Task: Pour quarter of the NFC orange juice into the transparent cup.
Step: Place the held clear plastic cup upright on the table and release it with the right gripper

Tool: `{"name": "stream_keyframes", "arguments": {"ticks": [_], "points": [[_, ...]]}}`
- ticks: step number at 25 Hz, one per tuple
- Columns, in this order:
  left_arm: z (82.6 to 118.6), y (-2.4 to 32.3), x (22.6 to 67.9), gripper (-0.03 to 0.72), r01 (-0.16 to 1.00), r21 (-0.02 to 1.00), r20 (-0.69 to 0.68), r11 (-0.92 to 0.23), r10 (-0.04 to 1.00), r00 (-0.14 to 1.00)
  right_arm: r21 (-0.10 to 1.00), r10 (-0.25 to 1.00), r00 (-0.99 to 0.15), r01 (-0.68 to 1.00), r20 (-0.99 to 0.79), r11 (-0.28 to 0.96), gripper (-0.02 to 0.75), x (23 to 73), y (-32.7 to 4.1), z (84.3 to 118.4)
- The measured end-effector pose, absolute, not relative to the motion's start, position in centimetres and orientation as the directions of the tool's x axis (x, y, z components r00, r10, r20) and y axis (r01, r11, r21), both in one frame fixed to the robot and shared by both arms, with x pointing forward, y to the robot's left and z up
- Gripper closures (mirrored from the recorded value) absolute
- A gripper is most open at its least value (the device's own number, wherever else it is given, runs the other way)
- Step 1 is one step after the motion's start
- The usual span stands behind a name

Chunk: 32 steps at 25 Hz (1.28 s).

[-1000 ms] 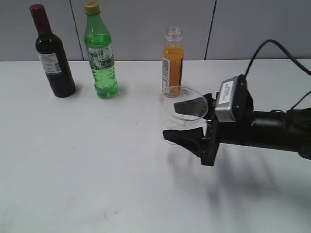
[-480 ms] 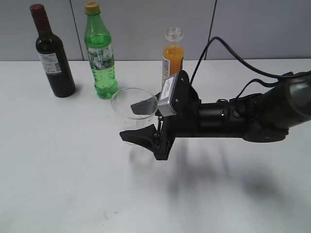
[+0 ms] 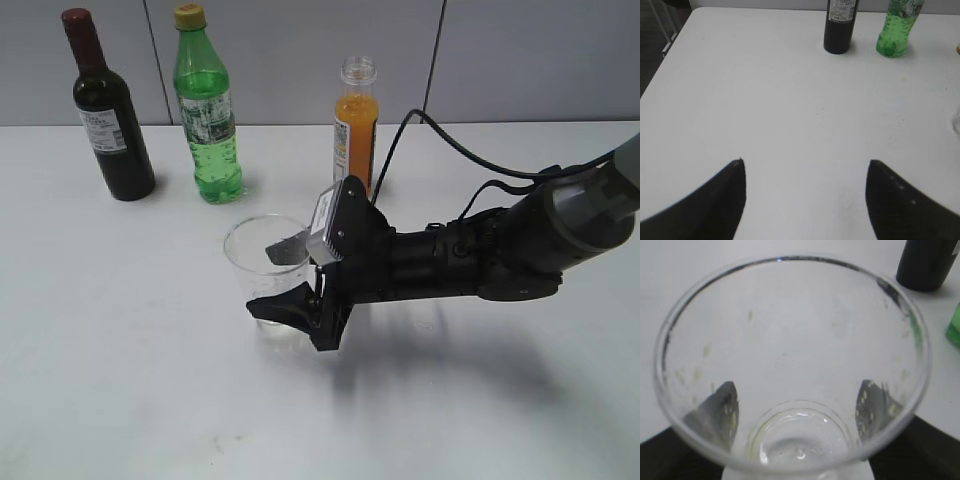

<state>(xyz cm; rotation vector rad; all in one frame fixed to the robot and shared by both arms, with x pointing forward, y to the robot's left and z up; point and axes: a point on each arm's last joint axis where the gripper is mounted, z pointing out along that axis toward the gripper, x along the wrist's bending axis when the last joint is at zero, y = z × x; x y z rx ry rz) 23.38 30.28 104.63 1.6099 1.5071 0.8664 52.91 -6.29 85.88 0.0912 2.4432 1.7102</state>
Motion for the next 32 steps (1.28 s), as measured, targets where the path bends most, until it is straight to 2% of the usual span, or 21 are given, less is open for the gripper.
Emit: {"name": "stream_keyframes", "arguments": {"ticks": [4,8,16,21,25,30,32], "points": [[104.6,30.3,23.4,0.118,0.487,0.873,-0.017,-0.022,0.997,0.076,0.919,0.078,-0.993,-0.053,-0.09,0.39,0.192,52.4,-6.4,85.2],[104.6,30.3,23.4,0.118,0.487,0.873,-0.017,-0.022,0.997,0.076,0.923,0.04,-0.996,-0.062,-0.083,0.381,0.192,52.0,-6.2,85.2],[104.6,30.3,23.4,0.118,0.487,0.873,-0.017,-0.022,0.997,0.076,0.926,0.041,-0.998,-0.035,-0.054,0.375,0.192,51.9,-6.1,85.3],[104.6,30.3,23.4,0.118,0.487,0.873,-0.017,-0.022,0.997,0.076,0.922,0.031,-0.999,-0.014,-0.029,0.388,0.132,51.8,-6.2,85.1],[104.6,30.3,23.4,0.118,0.487,0.873,-0.017,-0.022,0.997,0.076,0.894,0.012,-0.999,-0.022,-0.031,0.447,0.12,51.6,-6.4,85.1],[104.6,30.3,23.4,0.118,0.487,0.873,-0.017,-0.022,0.997,0.076,0.848,0.068,-0.997,0.011,-0.03,0.53,0.118,52.1,-6.9,86.0],[104.6,30.3,23.4,0.118,0.487,0.873,-0.017,-0.022,0.997,0.076,0.827,0.043,-0.998,-0.015,-0.047,0.562,0.118,51.9,-7.1,86.6]]}}
